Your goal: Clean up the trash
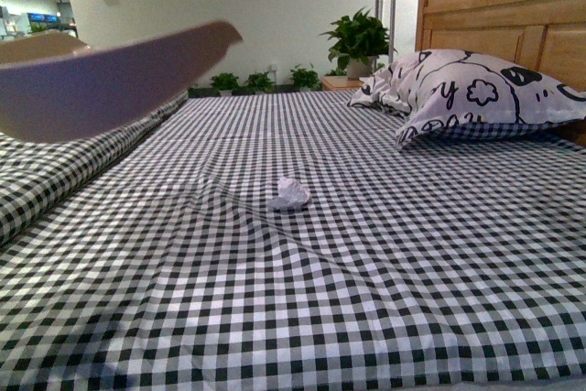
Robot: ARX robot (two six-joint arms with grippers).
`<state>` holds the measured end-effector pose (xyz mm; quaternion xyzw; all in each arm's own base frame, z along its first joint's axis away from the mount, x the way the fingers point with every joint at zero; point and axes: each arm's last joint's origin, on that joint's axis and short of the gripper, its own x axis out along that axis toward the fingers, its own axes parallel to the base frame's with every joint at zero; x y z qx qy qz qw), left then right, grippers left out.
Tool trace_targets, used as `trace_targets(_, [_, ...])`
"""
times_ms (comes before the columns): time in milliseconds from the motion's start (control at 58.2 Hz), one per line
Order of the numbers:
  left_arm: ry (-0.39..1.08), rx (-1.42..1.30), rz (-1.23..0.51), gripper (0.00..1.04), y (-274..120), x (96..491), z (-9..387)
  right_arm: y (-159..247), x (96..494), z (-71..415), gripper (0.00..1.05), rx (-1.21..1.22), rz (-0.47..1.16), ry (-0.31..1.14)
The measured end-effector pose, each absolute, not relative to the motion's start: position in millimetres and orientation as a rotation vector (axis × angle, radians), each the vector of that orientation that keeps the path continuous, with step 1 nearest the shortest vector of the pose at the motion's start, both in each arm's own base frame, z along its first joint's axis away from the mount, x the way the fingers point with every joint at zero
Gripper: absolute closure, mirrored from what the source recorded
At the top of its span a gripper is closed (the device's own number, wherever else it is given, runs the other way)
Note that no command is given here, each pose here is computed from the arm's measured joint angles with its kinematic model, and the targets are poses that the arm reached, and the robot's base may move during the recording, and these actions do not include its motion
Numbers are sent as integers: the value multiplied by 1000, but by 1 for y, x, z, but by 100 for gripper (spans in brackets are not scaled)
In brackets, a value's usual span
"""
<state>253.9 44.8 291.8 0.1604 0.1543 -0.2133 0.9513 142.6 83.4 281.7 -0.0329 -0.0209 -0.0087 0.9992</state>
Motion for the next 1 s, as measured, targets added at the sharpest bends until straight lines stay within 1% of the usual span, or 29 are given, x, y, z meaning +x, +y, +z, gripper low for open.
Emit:
trace_targets(172, [402,441,-520,77,45,286,269,83,143,282,85,-66,-17,-42])
trace_targets(344, [416,528,-621,77,32,319,253,83,143,282,85,-66,-17,-42])
trace_targets(550, [438,571,-671,77,28,352,240,83,143,282,85,-66,-17,-42])
trace_targets(757, [480,549,-686,77,35,379,221,83,143,282,85,-66,-17,-42])
trace_targets(997, [521,544,-720,77,42,403,208,83,143,282,85,-66,-17,-42])
